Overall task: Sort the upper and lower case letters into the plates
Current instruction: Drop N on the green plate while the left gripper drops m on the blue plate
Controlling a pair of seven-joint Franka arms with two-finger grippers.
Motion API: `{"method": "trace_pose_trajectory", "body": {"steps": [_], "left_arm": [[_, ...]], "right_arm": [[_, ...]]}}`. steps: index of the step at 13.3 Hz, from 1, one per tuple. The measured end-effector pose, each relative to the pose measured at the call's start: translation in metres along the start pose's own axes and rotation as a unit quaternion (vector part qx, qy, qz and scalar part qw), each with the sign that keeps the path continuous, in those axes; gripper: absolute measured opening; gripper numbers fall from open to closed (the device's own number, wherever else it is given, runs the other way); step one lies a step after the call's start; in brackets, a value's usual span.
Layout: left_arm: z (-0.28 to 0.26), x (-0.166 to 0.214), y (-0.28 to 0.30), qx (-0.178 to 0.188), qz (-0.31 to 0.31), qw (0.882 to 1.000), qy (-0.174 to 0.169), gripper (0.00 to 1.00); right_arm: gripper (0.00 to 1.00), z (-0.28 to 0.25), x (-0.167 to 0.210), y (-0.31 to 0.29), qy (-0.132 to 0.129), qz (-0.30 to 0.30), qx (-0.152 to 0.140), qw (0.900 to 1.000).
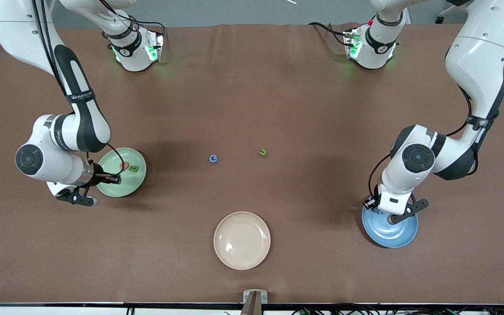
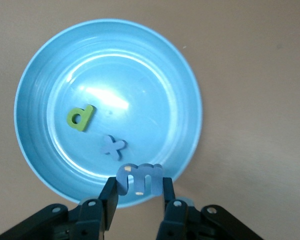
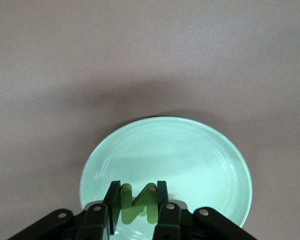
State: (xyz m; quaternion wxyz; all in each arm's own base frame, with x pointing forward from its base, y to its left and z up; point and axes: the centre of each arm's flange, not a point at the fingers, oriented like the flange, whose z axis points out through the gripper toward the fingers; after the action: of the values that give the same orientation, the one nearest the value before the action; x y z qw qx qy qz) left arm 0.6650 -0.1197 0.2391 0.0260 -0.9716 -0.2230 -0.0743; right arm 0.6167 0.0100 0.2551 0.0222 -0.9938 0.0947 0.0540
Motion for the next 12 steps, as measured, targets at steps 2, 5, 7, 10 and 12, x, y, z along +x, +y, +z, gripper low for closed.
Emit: {"method": "trace_pose_trajectory", "body": {"steps": [2,5,7,10,12], "left_arm": [[0.013,0.015,-0.016,0.01,-0.004,1.0,0.001,0.41],[0.018,0.023,-0.022,0.012,-0.011,1.0,0.002,0.67],[0.016,0.019,-0.015,0.01,-0.021,1.0,0.003,0.9],[0.012,-0.007,0.016,0.009,-0.055,0.998,-0.004,1.0],[0.004,-0.052,0.063,0.014,-0.091,0.996,-0.016,1.0]], "right_arm": [[0.33,0.013,-0.004,0.01,0.009,-0.004,0.0,1.0],[0.33,0.027,-0.009,0.014,0.007,-0.004,-0.002,1.0],[0.33,0.032,-0.01,0.018,0.01,-0.001,-0.002,1.0],[0.33,0.043,-0.014,0.027,0.018,0.004,-0.002,1.0],[0.33,0.049,-0.016,0.03,0.019,0.006,-0.003,1.0]]}}
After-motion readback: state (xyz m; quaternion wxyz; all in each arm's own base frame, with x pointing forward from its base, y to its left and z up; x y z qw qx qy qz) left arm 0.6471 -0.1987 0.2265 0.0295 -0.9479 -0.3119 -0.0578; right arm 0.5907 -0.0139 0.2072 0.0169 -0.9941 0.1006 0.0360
